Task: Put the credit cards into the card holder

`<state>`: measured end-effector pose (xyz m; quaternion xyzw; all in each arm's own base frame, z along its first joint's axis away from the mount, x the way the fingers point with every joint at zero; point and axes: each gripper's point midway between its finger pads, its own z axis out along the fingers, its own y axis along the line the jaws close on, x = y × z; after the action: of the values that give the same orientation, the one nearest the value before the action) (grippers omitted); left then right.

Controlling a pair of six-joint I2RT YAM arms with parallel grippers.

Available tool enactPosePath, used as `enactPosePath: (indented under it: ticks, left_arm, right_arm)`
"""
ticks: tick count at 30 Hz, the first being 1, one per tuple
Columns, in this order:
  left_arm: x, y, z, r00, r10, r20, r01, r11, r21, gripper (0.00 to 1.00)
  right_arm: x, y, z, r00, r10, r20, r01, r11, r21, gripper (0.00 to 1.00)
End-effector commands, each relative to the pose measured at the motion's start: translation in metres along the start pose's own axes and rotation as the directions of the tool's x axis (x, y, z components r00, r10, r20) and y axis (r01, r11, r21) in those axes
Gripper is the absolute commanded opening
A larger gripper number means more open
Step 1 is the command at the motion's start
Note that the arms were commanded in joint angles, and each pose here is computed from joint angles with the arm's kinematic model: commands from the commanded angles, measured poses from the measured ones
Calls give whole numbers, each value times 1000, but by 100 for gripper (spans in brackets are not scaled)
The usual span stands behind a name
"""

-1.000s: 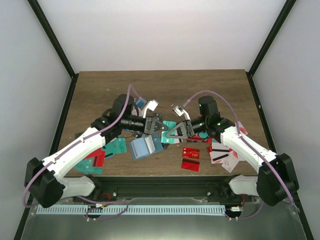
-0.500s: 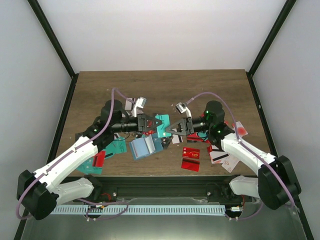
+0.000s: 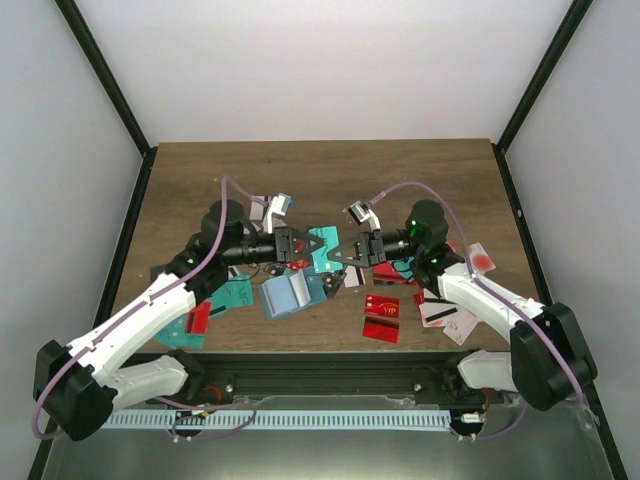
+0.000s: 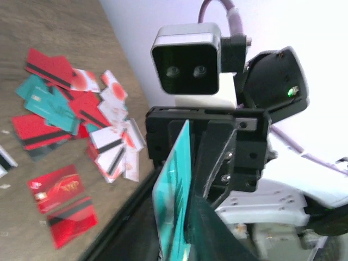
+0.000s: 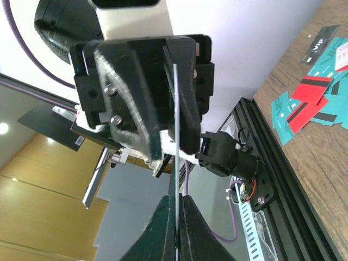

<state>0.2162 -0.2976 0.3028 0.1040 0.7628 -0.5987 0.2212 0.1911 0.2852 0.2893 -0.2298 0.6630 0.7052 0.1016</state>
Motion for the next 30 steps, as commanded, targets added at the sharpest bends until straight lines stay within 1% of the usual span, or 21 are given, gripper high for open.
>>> enactPosePath:
  ticks: [1, 2, 3, 4, 6, 8, 13, 18, 20, 23, 30]
  left_arm:
    - [4, 24, -5, 1000, -13, 13, 15, 993, -119, 27]
    - [4, 39, -10, 999, -26, 24, 30, 980, -194, 37]
    - [3, 59, -18, 998, -37, 52, 51, 952, -303, 43]
    - [6, 77, -26, 997, -49, 62, 69, 920, -387, 45]
    - [17, 108, -42, 994, -83, 67, 106, 852, -513, 46]
    - [27, 132, -56, 990, -121, 76, 142, 794, -590, 44]
    - [48, 174, -74, 978, -194, 81, 197, 710, -675, 35]
    - [61, 208, -78, 965, -251, 69, 220, 643, -733, 23]
    - [65, 219, -76, 964, -263, 40, 203, 632, -748, 18]
    - [66, 230, -73, 964, -266, 21, 187, 616, -765, 14]
    - [76, 252, -62, 953, -300, -43, 157, 611, -776, 10]
  right_arm:
    - [-8, -19, 5, 1000, 13, -2, -13, 997, 78, 1]
    - [-8, -30, 5, 999, 32, -8, -31, 993, 113, 1]
    - [-9, -39, 6, 999, 39, -15, -37, 989, 145, 1]
    - [-8, -52, 6, 998, 66, -23, -61, 982, 180, 1]
    - [-4, -75, 7, 993, 113, -34, -102, 965, 241, 1]
    - [-2, -97, 7, 987, 158, -32, -142, 945, 295, 1]
    - [6, -140, 19, 968, 246, -47, -213, 908, 360, 1]
    - [17, -169, 38, 950, 294, -102, -231, 885, 404, 1]
    - [22, -175, 45, 945, 303, -123, -231, 884, 406, 1]
    - [26, -185, 54, 938, 314, -150, -229, 881, 413, 1]
    - [32, -208, 61, 926, 327, -190, -219, 873, 436, 1]
